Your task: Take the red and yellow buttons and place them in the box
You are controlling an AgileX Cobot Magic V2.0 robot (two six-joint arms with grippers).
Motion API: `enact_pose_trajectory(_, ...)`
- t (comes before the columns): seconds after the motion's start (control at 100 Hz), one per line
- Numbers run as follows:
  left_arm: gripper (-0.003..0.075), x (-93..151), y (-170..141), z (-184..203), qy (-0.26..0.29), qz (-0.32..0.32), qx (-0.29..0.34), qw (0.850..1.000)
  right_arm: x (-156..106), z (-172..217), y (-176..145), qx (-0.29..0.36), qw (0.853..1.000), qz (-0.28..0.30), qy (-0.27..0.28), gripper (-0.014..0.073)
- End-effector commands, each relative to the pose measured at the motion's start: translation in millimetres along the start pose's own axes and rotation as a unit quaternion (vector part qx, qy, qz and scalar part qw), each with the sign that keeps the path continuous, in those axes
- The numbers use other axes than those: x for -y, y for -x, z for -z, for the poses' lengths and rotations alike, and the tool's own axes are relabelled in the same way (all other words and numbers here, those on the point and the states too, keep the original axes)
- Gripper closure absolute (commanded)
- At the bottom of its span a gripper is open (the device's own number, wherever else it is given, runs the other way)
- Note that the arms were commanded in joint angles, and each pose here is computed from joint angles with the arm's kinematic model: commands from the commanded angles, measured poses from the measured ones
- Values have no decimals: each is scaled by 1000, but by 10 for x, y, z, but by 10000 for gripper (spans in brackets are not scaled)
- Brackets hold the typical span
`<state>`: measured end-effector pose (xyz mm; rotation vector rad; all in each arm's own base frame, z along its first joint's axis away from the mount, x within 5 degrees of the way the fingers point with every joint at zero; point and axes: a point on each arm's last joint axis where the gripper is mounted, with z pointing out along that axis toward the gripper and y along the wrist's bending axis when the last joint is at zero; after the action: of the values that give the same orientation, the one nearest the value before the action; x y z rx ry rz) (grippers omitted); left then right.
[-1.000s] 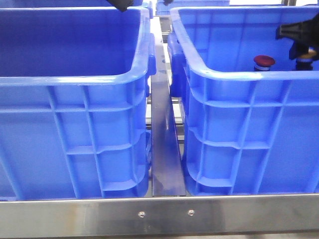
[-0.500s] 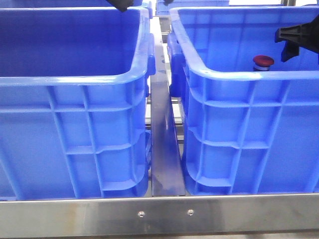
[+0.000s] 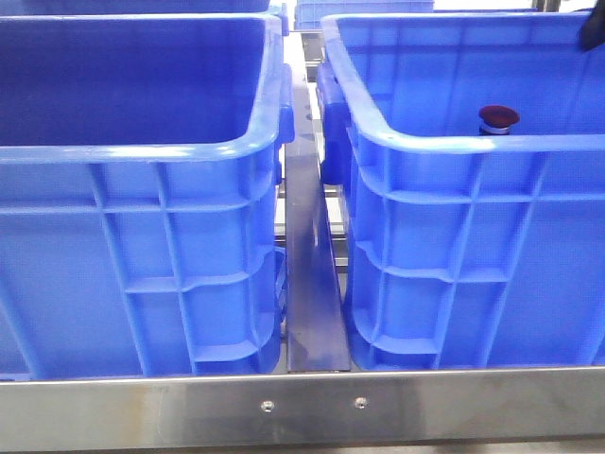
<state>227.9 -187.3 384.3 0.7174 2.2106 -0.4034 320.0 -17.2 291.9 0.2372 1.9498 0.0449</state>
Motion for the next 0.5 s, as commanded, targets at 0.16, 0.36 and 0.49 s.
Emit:
enact_pose_trajectory(0.16,589,-526,56,285,84,48,39,995,-50,661,122,49,998,6,43,575)
enact_pose_trajectory(0.36,741,-979,-183,467,158,102,49,981,-30,1001,32,71,996,7,51,664)
enact_pose_trajectory(0.49,741,-1136,-409,712,200,134,62,969,-33,1186,-21,83,995,11,63,664)
